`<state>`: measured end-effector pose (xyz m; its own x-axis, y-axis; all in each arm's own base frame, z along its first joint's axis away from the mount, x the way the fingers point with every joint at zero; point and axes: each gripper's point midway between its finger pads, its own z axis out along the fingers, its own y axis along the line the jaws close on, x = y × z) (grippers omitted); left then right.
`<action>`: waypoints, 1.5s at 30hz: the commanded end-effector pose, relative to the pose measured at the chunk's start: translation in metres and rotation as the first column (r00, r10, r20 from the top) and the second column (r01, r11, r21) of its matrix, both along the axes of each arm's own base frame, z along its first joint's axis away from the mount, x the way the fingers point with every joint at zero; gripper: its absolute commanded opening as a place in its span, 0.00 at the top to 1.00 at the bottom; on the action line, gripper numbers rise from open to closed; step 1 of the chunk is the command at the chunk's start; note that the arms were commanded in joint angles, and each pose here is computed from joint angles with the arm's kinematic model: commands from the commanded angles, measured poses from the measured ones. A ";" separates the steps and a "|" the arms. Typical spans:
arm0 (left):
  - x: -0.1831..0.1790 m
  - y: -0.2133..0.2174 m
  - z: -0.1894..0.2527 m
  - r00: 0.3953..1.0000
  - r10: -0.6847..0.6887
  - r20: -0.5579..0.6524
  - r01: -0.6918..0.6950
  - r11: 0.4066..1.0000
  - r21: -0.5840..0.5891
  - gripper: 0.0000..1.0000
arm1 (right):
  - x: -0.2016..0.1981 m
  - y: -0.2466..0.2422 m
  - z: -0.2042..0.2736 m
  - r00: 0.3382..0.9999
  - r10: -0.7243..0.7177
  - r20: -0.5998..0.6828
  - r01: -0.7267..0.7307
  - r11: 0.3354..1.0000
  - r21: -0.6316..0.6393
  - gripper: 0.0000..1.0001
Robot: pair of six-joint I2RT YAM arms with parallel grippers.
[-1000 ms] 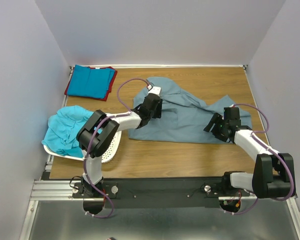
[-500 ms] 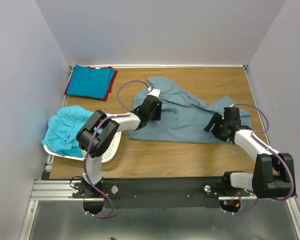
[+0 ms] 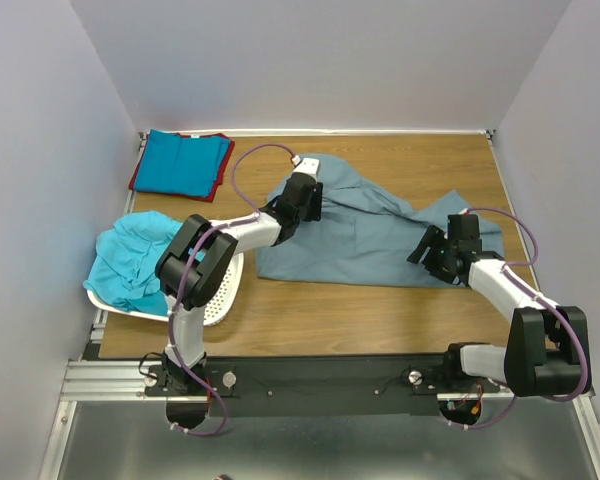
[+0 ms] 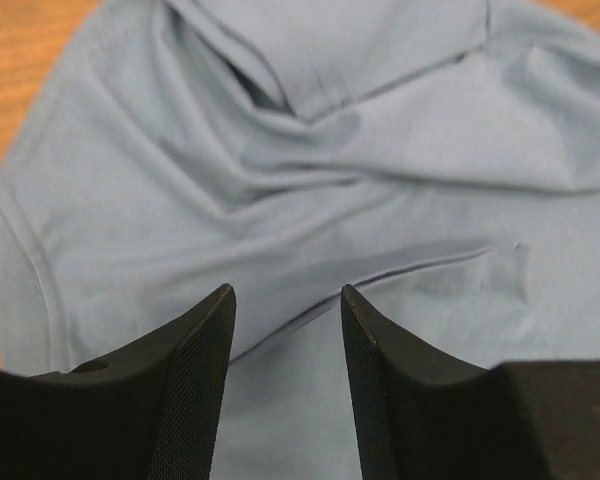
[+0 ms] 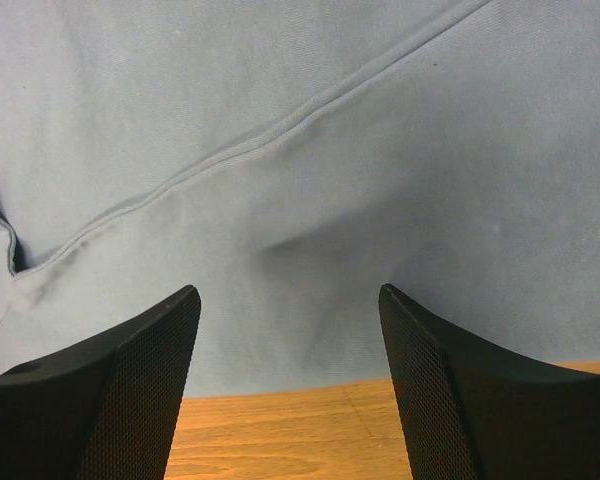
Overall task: Fold and stack the t-shirts
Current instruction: Fold the tshirt
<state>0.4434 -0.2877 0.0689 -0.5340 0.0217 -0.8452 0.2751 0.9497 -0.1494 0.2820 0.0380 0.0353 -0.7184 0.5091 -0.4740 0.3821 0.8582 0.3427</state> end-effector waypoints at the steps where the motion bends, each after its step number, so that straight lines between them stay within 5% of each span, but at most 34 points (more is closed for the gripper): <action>1: 0.015 -0.003 0.022 0.998 0.012 0.059 -0.013 1.000 0.008 0.45 | 0.002 0.001 0.000 1.000 0.014 0.013 -0.014 1.000 -0.010 0.21; 13: -0.048 0.009 0.010 1.000 -0.019 0.011 0.019 0.998 -0.054 0.45 | 0.002 0.000 0.002 1.000 0.012 0.019 -0.012 1.000 -0.010 0.21; 23: -0.065 -0.007 -0.019 0.994 -0.098 -0.041 0.092 0.986 -0.140 0.45 | 0.027 -0.006 0.029 0.993 0.038 0.114 -0.031 0.998 -0.063 0.21; 30: -0.078 0.003 -0.043 0.992 -0.091 -0.084 0.081 0.989 -0.123 0.45 | 0.038 -0.008 0.004 0.997 0.068 0.044 -0.064 0.994 -0.094 0.21; 45: -0.119 0.045 -0.076 0.989 -0.026 -0.146 0.015 0.997 -0.074 0.45 | -0.025 0.013 -0.027 0.993 0.005 -0.116 0.003 0.997 0.071 0.21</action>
<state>0.3528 -0.2702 0.0301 -0.5681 -0.0708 -0.8199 0.3274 0.8946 -0.3041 0.3002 0.0409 0.0290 -0.7103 0.5069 -0.4884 0.3631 0.8583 0.3627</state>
